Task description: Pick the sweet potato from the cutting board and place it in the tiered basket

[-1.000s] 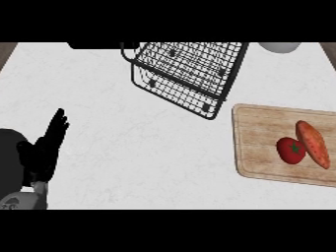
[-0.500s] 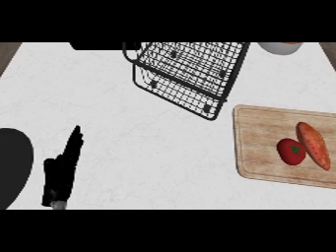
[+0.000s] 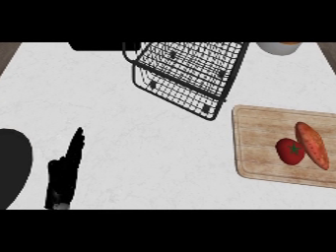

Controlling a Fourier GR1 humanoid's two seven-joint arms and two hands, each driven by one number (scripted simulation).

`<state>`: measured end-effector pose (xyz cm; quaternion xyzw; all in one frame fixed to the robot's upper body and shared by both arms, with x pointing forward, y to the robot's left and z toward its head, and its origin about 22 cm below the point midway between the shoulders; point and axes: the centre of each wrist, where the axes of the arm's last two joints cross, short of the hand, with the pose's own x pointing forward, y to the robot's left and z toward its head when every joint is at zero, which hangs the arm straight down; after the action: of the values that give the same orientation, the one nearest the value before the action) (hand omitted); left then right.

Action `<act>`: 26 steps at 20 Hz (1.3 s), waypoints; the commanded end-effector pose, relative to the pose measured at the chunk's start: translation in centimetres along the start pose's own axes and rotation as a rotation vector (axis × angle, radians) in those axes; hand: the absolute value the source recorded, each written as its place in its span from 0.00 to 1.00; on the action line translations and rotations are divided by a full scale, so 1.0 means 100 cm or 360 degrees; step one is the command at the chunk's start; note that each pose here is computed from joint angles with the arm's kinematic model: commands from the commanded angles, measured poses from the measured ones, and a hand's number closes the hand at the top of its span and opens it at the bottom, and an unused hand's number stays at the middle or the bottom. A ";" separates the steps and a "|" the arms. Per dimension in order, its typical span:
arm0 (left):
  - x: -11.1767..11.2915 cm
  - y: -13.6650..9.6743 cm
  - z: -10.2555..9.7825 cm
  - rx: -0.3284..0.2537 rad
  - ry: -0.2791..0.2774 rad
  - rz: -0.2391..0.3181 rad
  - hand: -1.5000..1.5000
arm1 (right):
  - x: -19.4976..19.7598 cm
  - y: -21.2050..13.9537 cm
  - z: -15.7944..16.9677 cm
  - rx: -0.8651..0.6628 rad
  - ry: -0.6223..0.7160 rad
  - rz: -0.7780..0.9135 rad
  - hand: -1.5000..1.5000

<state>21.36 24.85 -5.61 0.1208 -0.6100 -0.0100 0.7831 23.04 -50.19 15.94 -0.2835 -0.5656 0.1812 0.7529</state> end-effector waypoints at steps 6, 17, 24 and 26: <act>-0.003 0.010 0.002 0.0008 0.0035 0.0004 0.50 | 0.047 0.064 0.012 -0.0042 0.0162 0.0436 0.00; 0.000 -0.008 -0.002 -0.0041 0.0026 0.0005 0.50 | 0.057 0.125 -0.005 0.0000 0.0331 0.0784 0.00; 0.016 -0.021 -0.007 -0.0013 0.0020 0.0003 0.50 | 0.057 0.121 -0.021 0.0129 0.0469 0.0883 0.00; 0.009 -0.017 -0.008 -0.0004 0.0025 0.0015 0.50 | 0.079 0.148 -0.016 0.0140 0.0474 0.0891 0.00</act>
<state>21.69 23.84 -5.15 0.1166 -0.6033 -0.0099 0.7889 27.24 -36.94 12.37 -0.4226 -0.3555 0.3496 0.7568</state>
